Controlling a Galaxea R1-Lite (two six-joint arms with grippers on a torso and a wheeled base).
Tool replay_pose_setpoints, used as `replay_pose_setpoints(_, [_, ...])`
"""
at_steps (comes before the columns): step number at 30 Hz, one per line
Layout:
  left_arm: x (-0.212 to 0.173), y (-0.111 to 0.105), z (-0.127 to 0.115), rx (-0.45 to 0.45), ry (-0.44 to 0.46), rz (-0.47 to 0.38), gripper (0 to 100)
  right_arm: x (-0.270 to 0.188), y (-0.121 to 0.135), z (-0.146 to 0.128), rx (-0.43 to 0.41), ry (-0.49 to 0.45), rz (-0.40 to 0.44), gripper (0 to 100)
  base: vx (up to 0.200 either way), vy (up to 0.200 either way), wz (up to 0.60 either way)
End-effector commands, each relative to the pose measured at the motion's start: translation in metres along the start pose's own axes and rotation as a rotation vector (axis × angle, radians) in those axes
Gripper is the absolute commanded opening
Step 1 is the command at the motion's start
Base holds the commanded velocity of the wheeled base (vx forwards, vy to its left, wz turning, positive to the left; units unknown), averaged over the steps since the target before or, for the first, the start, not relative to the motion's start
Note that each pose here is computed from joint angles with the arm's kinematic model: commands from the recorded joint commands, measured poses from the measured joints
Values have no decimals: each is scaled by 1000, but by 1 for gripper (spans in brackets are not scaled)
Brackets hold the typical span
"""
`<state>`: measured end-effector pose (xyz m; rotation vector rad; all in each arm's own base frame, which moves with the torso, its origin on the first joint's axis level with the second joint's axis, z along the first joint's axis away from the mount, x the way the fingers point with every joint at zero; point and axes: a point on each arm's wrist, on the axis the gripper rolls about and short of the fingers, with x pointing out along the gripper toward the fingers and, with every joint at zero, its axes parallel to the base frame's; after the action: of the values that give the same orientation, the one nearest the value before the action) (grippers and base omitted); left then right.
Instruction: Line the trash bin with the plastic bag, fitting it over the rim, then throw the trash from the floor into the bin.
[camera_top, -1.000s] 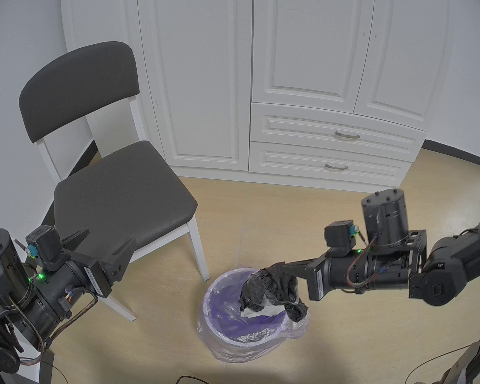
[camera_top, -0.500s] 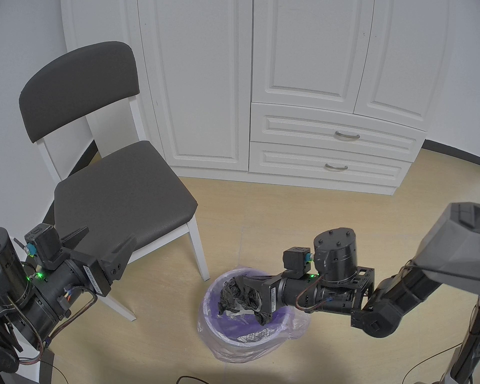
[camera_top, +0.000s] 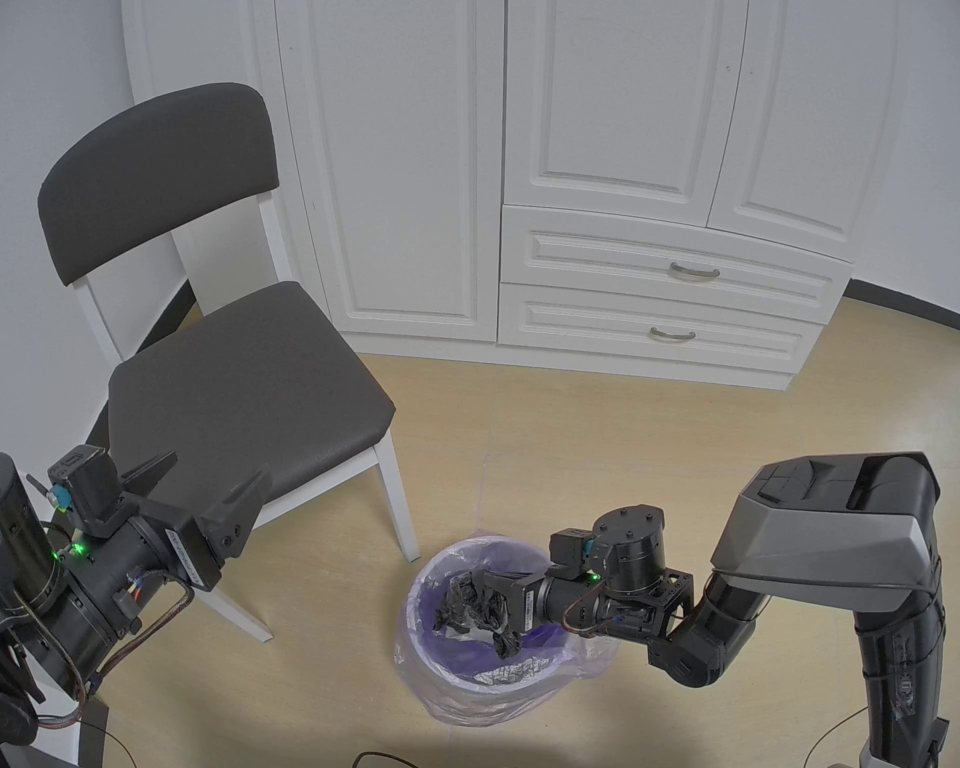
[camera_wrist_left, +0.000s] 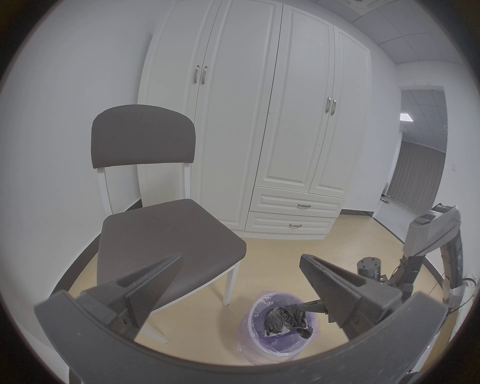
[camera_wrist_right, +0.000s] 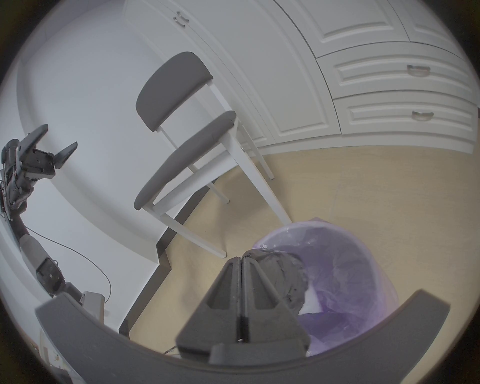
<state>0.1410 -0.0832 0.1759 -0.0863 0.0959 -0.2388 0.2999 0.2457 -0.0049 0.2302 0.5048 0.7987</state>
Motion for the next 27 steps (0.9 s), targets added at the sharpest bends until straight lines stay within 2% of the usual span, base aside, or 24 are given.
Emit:
replay_pose_setpoints(1, [0,0,0,-1,-1,0,100,8,-16,-14,18,36,-21,0,0,0,0])
replay_pose_setpoints(16, [0,0,0,-1,-1,0,100,22,-38,-34,39,71,-52,0,0,0,0])
replay_pose_setpoints(27, [0,0,0,0,1,1,100,26,-33,-46,33,119,-51,0,0,0,0])
